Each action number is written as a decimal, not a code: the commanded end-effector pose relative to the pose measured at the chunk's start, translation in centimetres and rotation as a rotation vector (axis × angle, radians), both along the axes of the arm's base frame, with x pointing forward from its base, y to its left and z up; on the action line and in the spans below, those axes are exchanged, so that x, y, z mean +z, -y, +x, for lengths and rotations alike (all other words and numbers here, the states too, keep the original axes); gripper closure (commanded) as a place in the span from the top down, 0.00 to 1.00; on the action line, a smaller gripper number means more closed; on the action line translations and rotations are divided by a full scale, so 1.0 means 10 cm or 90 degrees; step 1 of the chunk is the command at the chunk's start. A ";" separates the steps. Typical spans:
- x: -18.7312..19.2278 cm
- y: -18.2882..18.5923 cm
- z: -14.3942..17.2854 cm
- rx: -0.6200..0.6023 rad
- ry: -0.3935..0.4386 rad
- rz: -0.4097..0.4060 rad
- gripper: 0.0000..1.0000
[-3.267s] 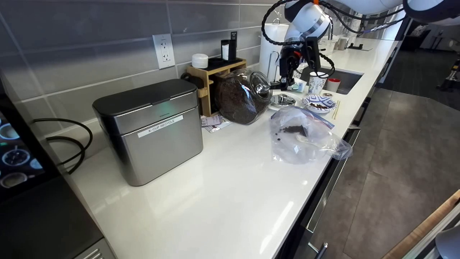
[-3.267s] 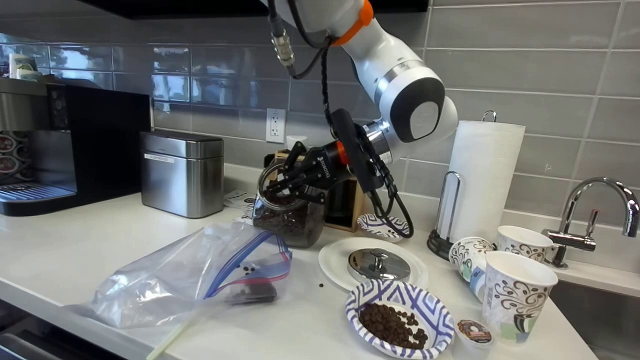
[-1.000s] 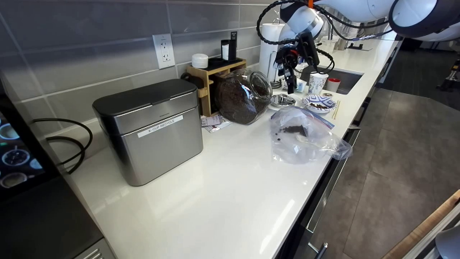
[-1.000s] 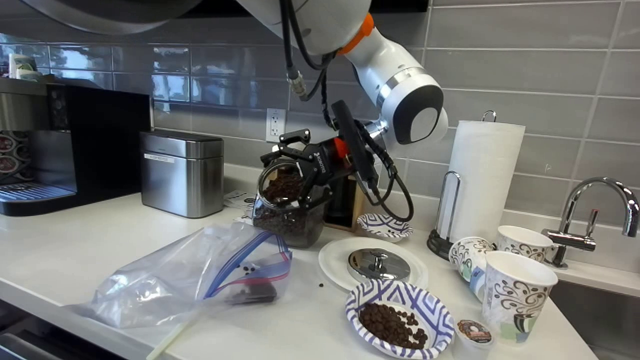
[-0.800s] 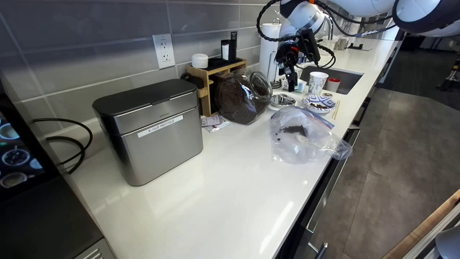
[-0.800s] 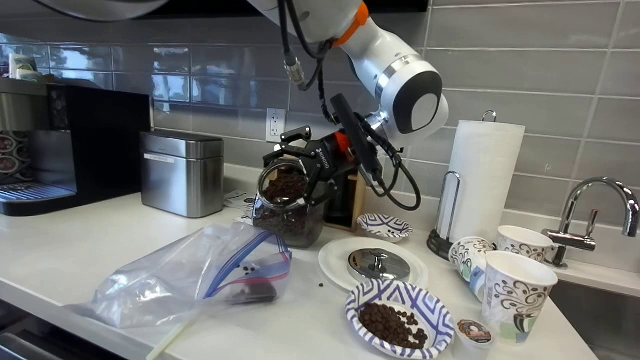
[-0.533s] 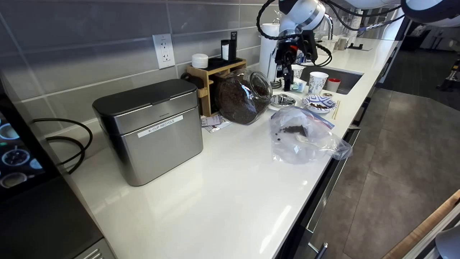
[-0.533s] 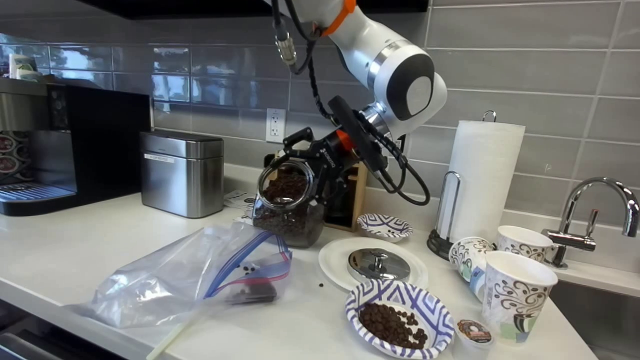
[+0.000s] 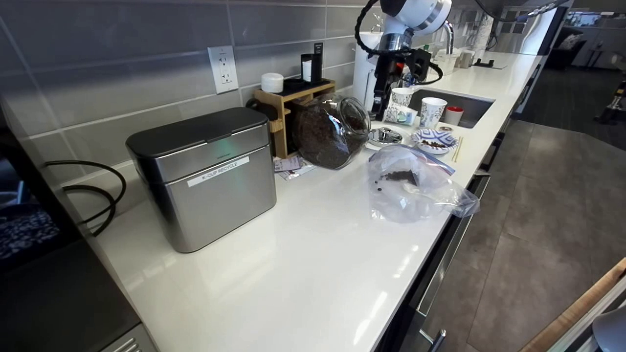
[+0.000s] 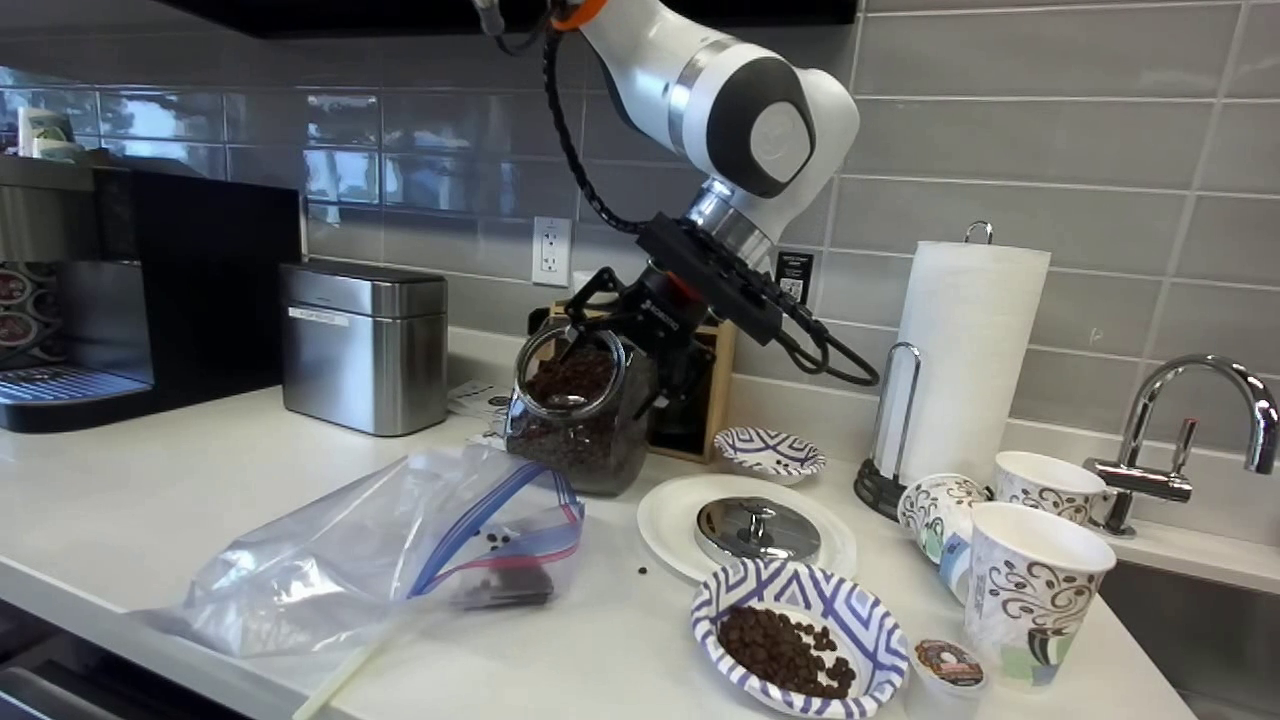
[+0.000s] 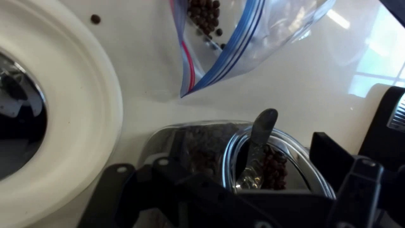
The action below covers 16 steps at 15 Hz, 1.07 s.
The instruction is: Use the silver spoon to get some coffee beans from the container and place them in the plastic bag.
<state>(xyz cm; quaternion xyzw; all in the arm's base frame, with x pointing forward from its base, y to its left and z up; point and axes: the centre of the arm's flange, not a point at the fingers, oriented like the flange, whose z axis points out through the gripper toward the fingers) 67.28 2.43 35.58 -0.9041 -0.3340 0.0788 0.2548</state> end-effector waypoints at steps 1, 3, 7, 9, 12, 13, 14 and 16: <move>0.11 0.07 -0.70 0.038 0.088 0.007 1.00; 0.22 0.13 -0.82 0.044 0.087 0.002 1.00; 0.38 0.21 -1.13 0.047 0.050 0.000 1.00; 0.45 0.25 -1.25 0.024 0.047 -0.016 1.00; 0.57 0.28 -1.39 -0.010 0.043 -0.034 1.00; 0.62 0.29 -1.43 -0.018 0.046 -0.033 1.00; 0.66 0.29 -1.46 -0.030 0.054 -0.042 1.00; 0.72 0.25 -1.52 -0.047 0.106 -0.066 1.00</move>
